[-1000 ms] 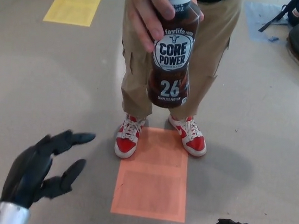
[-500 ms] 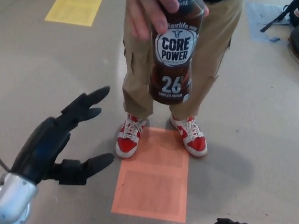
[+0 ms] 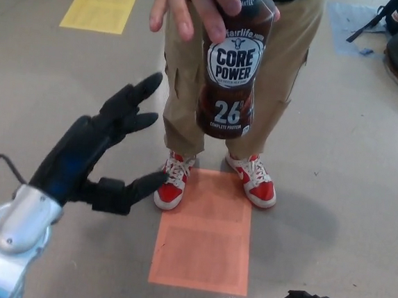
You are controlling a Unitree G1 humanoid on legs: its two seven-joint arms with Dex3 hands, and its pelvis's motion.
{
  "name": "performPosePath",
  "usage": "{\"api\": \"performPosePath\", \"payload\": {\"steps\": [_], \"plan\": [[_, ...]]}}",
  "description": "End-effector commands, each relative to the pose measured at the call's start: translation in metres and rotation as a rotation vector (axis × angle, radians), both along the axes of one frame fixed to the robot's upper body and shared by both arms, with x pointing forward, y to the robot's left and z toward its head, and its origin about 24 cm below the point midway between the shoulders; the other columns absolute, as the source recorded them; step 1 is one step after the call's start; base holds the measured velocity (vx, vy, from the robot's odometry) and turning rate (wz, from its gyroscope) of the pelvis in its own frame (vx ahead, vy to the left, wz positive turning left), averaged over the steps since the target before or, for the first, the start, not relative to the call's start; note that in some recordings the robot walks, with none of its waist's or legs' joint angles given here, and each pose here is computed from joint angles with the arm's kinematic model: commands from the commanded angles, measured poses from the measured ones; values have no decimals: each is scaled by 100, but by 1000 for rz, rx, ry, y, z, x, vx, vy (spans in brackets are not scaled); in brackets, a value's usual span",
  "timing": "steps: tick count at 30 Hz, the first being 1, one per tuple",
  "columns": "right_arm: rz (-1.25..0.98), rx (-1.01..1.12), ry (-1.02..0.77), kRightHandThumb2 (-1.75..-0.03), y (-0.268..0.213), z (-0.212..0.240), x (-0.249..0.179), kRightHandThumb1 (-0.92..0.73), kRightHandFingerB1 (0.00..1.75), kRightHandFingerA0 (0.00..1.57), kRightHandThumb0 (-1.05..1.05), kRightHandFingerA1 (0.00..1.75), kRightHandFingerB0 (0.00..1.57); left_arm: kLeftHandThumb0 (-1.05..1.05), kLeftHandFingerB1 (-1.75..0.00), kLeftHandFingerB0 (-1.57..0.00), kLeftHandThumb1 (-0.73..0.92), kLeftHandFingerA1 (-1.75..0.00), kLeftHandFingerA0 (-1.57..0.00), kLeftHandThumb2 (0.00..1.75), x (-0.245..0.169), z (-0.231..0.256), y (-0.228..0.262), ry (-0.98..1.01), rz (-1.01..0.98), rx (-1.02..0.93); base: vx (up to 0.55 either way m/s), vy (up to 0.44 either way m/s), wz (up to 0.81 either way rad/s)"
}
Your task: The robot recieved a bottle of protein shake from a person using its left hand and then shake the protein up and down 2 two times and hand it back to the person
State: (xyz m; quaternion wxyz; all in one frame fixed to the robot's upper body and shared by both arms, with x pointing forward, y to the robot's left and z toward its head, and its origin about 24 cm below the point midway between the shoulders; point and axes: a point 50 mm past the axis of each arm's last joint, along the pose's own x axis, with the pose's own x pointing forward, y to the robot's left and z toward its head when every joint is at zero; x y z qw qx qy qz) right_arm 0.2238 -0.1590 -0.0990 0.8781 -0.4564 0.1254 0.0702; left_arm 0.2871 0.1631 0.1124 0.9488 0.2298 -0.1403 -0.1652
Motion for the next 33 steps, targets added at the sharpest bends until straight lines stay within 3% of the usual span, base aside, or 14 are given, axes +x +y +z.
{"api": "performPosePath", "payload": {"steps": [1,2,3,12,13,14,20,33], "plan": [[-13,-2,-38,-85,-8,10,15,-67,63,84,-44,74,88,-83,-2,0,53,-31,-5,87,17,27,-16,686,-212,-269,0,0,0],[-4,-10,-43,-85,-8,11,15,-68,64,85,-44,77,87,-79,0,0,64,-30,-4,63,17,28,-17,691,-212,-271,0,0,0],[-4,-16,-46,-85,-8,11,16,-67,65,86,-44,75,87,-83,-7,0,54,-30,0,94,18,32,-20,698,-224,-260,0,0,0],[-16,-15,-52,-87,-7,13,19,-67,66,88,-44,78,89,-84,-8,0,56,-23,0,94,26,46,-35,743,-253,-242,0,0,0],[-13,-15,-44,-93,-7,13,20,-67,65,87,-43,75,88,-81,-3,0,68,-26,0,62,27,47,-38,743,-254,-240,0,0,0],[-12,-17,-44,-94,-7,13,20,-66,64,87,-43,75,89,-85,-6,0,55,-20,0,93,28,47,-39,742,-256,-239,0,0,0],[-7,-22,-55,-100,-7,15,23,-63,63,90,-41,75,91,-88,0,0,55,-11,0,91,32,50,-49,758,-280,-239,0,0,0],[5,-20,-81,-99,-4,21,30,-61,65,90,-38,73,90,-86,0,0,52,-12,0,89,39,54,-73,770,-285,-203,0,0,0]]}}
